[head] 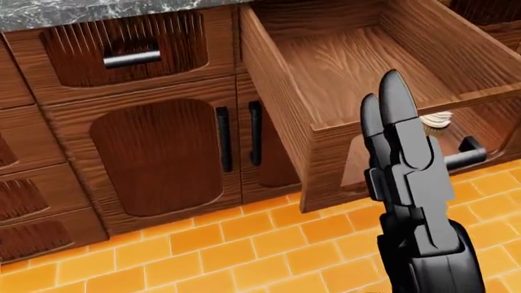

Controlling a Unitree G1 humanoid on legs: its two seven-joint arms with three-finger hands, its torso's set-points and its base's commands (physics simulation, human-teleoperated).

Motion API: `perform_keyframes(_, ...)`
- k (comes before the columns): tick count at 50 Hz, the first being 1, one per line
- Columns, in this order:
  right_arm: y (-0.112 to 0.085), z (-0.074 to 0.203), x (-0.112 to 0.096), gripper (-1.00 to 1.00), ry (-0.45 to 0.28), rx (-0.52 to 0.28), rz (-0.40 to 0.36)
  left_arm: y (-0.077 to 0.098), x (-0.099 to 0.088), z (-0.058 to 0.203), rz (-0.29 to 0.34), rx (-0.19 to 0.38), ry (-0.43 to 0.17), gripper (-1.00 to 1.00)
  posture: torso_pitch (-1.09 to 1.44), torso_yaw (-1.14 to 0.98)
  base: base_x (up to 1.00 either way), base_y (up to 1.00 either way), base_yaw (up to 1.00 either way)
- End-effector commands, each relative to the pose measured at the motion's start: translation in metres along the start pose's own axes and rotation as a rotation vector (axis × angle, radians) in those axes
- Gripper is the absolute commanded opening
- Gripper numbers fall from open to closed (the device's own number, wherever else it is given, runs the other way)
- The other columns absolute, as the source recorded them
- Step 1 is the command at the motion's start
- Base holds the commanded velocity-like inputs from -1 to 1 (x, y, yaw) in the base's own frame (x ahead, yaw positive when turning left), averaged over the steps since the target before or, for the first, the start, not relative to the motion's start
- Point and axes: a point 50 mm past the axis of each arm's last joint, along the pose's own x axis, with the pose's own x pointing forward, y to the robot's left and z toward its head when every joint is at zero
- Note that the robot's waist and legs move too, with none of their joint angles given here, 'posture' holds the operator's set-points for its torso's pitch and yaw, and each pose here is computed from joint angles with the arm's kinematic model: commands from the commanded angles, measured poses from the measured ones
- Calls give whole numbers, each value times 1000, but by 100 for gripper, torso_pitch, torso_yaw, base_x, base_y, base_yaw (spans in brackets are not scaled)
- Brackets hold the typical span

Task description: Close the right drawer.

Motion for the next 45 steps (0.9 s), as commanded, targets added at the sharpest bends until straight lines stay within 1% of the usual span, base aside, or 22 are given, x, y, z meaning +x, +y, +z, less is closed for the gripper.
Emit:
perform_keyframes(1,0,11,2,100,-67,5,-9,0,2,10,-7,10,-59,100,0,0,9,0,-20)
perform_keyframes(16,-1,6,0,100,-64,5,-6,-1,0,9,-13,6,-60,100,0,0,9,0,-20)
perform_keyframes(34,1,8,1,100,-58,2,2,-2,0,8,-16,6,-57,100,0,0,9,0,-20)
perform_keyframes(45,1,4,-1,100,-55,2,9,-2,1,9,-16,5,-56,100,0,0,9,0,-20)
